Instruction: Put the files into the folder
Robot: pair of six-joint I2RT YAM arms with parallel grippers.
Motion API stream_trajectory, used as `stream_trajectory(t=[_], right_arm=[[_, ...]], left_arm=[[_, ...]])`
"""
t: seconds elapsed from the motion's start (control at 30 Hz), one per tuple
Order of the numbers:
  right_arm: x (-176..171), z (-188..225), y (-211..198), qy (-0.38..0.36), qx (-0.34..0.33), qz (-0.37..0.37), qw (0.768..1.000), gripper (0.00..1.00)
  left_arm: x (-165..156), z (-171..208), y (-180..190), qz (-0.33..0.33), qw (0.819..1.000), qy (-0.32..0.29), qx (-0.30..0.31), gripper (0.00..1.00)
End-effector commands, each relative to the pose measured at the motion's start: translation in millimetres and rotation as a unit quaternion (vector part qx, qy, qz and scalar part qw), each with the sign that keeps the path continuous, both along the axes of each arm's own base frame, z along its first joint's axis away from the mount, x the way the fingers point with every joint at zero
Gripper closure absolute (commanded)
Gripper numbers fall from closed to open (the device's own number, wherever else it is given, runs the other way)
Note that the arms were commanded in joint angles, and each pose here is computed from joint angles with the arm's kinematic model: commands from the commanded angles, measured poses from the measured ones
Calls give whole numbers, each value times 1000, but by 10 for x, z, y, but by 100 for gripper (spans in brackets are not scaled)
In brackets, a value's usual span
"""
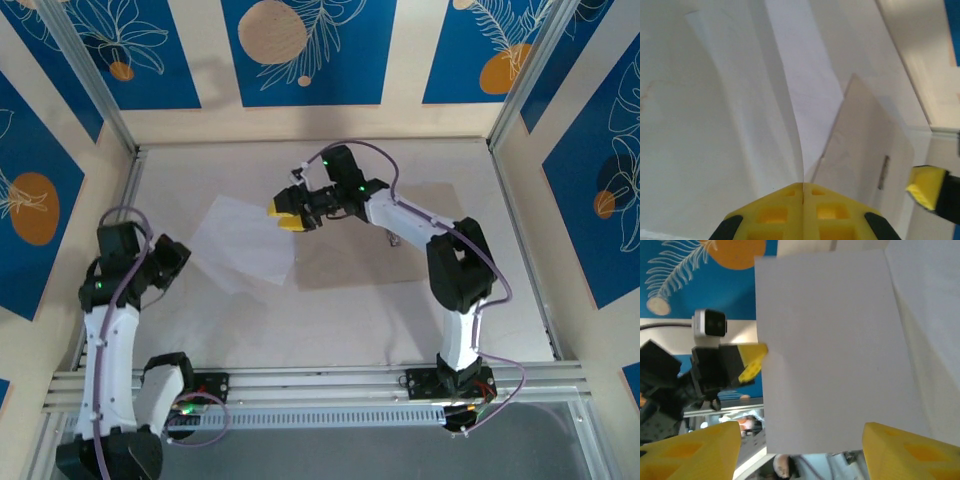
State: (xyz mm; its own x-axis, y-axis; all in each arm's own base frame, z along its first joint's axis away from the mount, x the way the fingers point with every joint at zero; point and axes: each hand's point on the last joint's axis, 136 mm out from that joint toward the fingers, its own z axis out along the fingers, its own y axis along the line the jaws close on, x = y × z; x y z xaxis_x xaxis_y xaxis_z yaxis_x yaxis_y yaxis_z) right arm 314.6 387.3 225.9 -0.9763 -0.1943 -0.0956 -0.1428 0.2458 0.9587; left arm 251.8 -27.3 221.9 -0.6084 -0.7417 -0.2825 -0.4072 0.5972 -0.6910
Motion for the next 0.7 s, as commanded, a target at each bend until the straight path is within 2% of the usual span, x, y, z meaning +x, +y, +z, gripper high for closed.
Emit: stream_trajectory(t=[0.0, 0.27, 0.5, 0.67], right_arm=[[-147, 151, -169, 48, 51, 8, 997, 32], [-245, 182, -611, 81, 79, -52, 992, 27], [-233, 283, -872, 90, 124, -100, 983, 22], [-191, 363, -998, 86, 166, -131, 974, 20]], left_arm=[[33, 306, -211, -70, 997, -4, -36, 100], [230, 1032, -625, -163, 981, -36, -95, 100], [308, 1544, -1315, -251, 956, -68, -134, 100], [284, 1958, -1754, -292, 938, -103, -158, 100]])
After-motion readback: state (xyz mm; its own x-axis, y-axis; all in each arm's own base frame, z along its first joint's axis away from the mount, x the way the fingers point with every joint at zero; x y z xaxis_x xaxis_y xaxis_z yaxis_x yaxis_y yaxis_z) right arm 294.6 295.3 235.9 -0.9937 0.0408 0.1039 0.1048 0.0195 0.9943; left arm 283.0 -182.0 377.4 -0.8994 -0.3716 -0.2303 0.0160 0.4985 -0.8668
